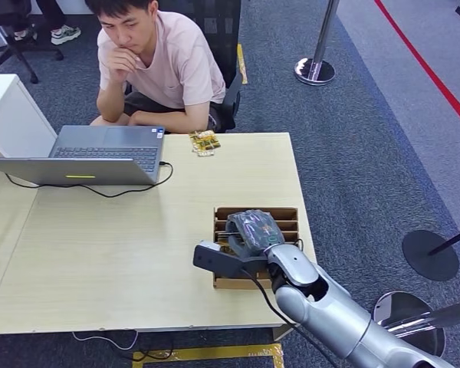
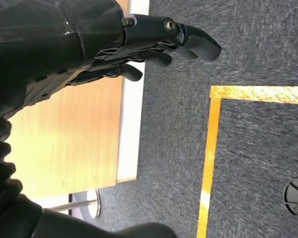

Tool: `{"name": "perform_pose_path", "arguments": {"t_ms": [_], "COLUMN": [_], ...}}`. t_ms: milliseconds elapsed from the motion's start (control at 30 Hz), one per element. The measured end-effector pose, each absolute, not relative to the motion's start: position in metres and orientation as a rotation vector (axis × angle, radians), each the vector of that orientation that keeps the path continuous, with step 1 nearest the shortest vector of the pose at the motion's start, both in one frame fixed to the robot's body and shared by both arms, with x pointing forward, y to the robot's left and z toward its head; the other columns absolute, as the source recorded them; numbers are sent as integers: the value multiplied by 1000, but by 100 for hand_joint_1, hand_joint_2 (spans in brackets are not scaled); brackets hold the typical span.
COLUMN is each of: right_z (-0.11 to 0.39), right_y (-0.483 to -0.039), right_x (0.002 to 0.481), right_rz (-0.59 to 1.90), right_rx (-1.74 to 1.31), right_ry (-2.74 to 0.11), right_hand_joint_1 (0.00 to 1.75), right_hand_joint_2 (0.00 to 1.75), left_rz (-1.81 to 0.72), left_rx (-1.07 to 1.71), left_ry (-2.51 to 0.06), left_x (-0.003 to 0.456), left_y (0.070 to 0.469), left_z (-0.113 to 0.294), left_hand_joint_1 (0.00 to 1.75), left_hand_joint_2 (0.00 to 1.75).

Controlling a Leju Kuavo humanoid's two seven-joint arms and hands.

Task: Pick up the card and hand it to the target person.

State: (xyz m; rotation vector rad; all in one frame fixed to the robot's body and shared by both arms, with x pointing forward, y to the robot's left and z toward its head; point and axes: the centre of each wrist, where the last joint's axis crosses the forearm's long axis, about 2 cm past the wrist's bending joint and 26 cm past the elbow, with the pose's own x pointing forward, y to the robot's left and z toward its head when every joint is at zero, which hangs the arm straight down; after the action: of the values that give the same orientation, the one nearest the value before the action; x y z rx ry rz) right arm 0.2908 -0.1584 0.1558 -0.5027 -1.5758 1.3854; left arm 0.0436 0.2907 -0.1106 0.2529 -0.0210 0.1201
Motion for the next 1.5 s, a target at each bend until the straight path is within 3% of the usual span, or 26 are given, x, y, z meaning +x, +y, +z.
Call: {"name": "perform_pose_path", "arguments": {"t_ms": [667,1233,1500], "right_z": [164,217,218], "right_y": [-162,-184,-163], "right_x": [294,305,336], "right_rz": [1328,1101,1051], "right_rx": [-525,-594,-643], "right_ry": [-1629,-2009,-2190], "right_hand_joint_1": [152,152,152], "right_hand_joint_2": [175,175,175], "left_rz": [129,128,106], "left_rx": [276,272,272], "left_ry": [-29,-35,-47], "left_x": [43,43,46], "left_y": [292,292,293], "left_z": [-110,-111,-110], "left_hand_joint_1": [0,0,0], "left_hand_joint_2": [175,175,175]}}
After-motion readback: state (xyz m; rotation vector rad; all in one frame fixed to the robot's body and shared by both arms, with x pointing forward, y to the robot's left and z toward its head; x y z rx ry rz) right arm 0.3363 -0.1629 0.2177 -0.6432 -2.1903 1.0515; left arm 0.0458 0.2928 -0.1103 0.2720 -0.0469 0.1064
